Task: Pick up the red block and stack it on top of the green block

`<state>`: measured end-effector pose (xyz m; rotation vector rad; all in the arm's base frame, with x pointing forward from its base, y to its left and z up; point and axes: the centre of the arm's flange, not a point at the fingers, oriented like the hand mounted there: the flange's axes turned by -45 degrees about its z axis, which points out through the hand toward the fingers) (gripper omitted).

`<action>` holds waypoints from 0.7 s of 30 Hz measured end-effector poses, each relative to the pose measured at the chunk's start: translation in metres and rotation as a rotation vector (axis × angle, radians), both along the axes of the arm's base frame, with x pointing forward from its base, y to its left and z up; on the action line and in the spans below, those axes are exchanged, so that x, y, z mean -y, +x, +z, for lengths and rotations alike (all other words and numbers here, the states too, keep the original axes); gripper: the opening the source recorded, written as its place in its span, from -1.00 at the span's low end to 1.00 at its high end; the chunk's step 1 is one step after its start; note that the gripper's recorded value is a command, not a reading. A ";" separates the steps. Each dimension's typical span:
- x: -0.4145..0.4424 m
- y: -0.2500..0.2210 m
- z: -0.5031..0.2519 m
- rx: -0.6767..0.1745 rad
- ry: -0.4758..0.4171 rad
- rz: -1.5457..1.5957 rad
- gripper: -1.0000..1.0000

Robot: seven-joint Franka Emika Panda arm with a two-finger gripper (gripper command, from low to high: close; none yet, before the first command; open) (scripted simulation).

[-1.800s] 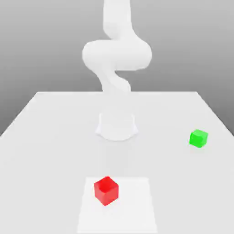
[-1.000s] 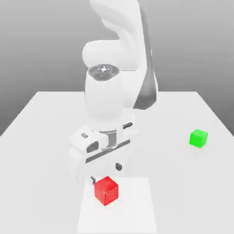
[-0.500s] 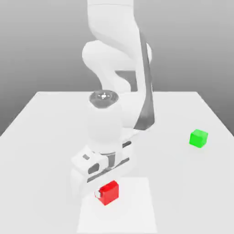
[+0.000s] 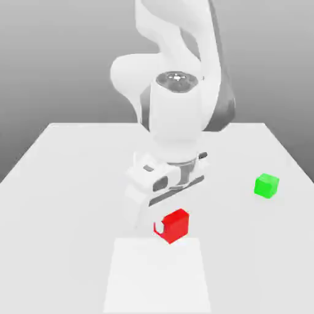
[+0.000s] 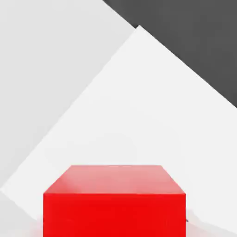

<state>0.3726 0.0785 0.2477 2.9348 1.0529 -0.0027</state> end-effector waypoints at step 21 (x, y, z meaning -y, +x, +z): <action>-0.248 -0.272 0.004 -0.005 0.020 0.039 -1.00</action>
